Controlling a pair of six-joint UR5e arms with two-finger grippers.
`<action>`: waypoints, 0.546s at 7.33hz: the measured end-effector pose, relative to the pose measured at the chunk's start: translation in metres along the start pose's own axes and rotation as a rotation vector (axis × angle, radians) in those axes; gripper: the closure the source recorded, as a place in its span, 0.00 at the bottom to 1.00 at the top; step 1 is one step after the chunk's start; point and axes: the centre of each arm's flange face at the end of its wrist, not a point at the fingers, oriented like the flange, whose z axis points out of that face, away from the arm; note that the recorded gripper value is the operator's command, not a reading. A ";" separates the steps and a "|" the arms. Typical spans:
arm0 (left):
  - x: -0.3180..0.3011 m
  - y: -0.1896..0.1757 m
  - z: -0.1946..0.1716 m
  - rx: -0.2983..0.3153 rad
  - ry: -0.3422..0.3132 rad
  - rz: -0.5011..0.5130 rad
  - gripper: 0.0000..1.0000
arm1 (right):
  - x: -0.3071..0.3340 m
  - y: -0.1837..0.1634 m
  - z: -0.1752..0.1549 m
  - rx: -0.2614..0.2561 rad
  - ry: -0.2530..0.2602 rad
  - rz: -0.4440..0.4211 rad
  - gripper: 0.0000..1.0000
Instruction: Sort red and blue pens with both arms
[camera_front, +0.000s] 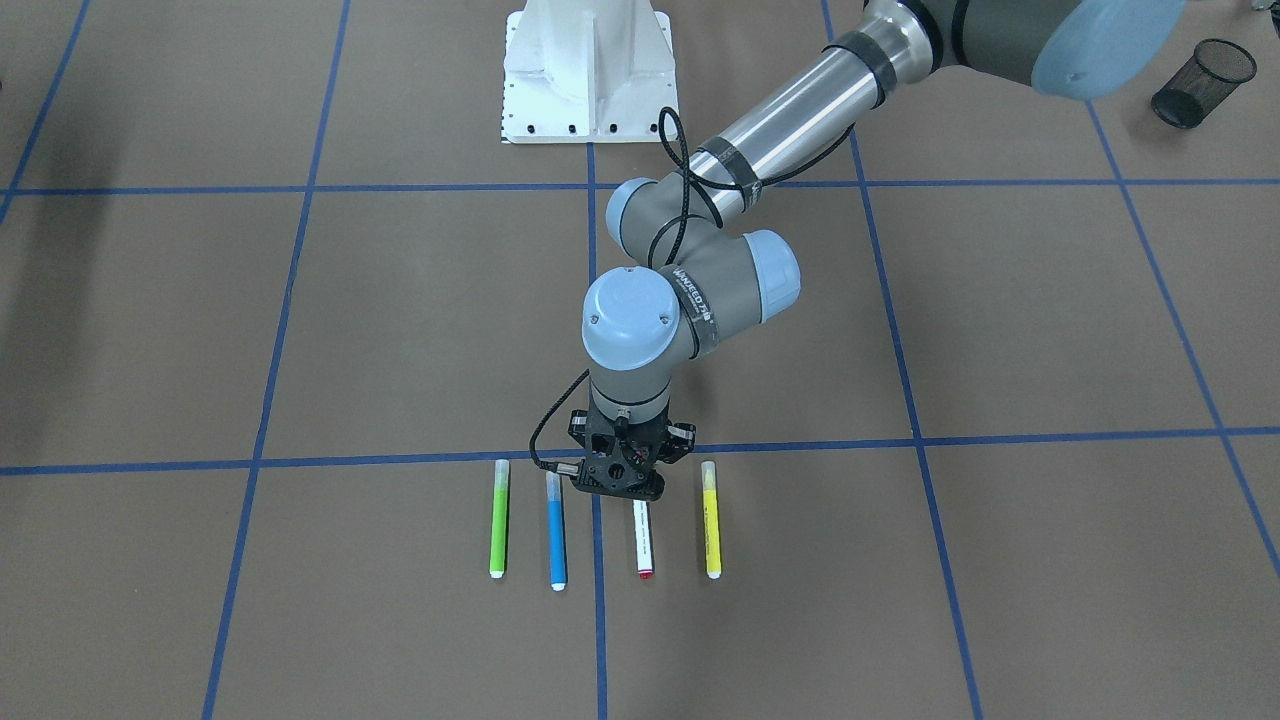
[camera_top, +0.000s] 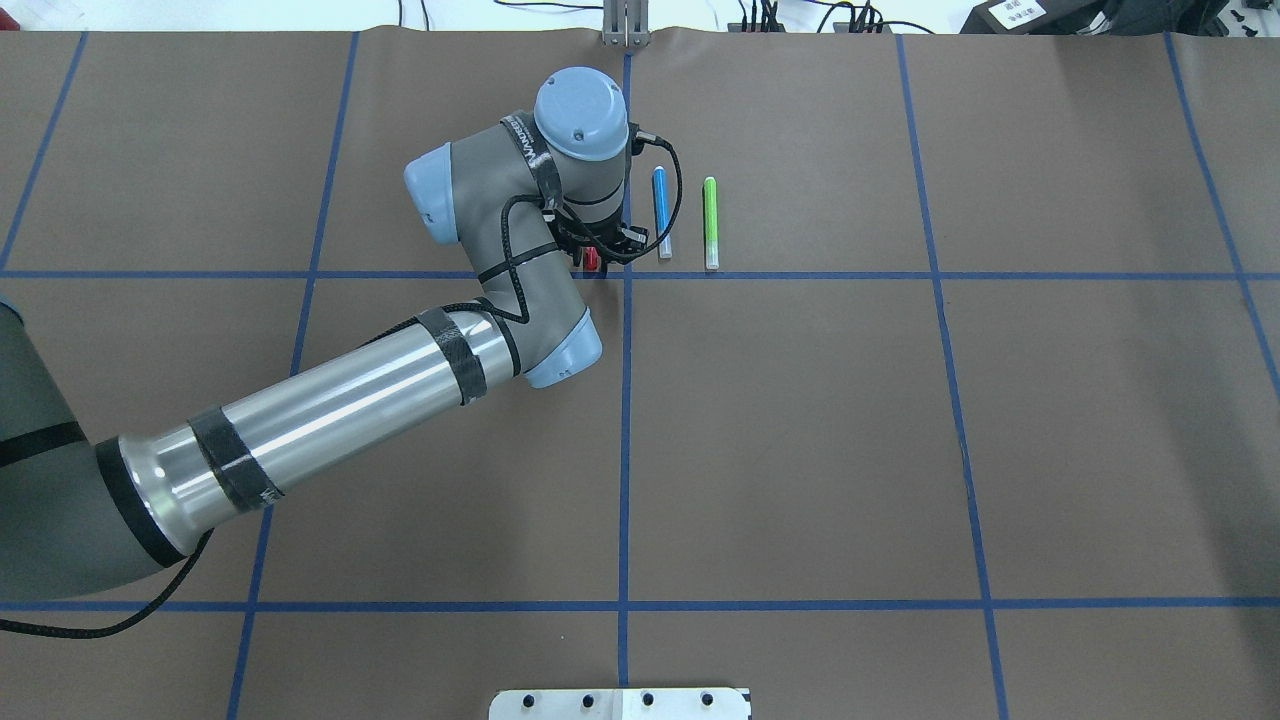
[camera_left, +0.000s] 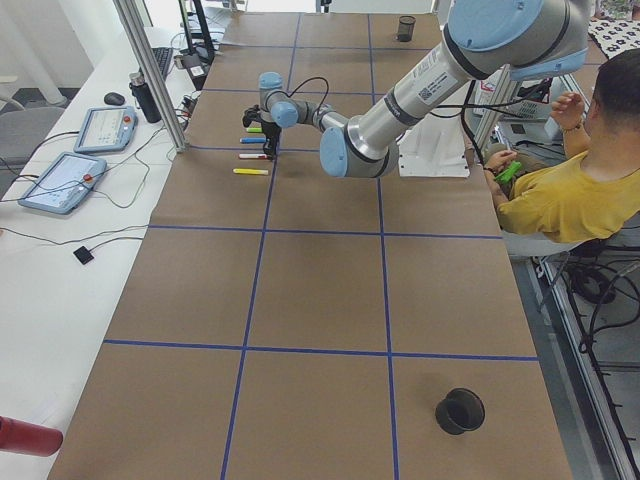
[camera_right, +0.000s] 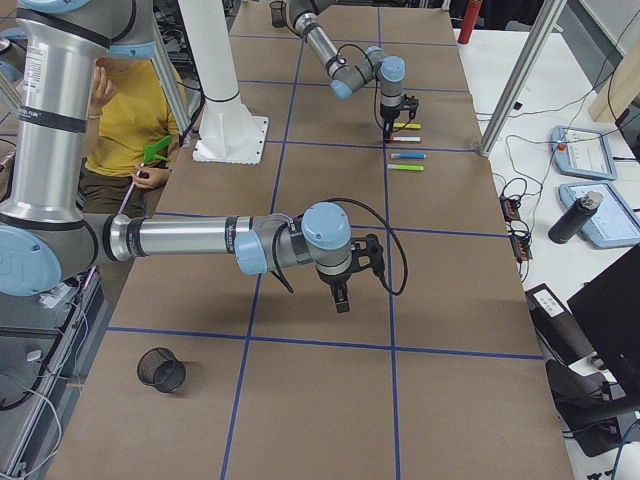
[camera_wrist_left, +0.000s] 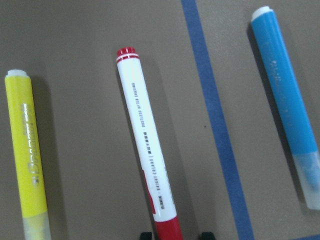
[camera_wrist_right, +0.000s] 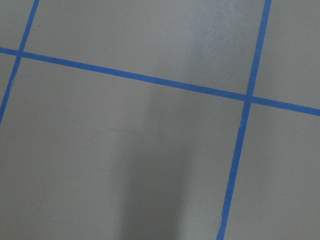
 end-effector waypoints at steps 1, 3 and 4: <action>0.000 0.000 0.000 0.000 0.000 0.000 0.84 | 0.000 0.000 0.000 0.000 0.000 0.000 0.00; 0.000 -0.001 -0.002 0.003 0.002 0.000 1.00 | 0.000 0.000 0.000 0.000 -0.001 0.000 0.00; 0.000 -0.001 -0.003 0.004 0.003 0.000 1.00 | 0.000 0.000 0.000 0.000 -0.001 0.000 0.00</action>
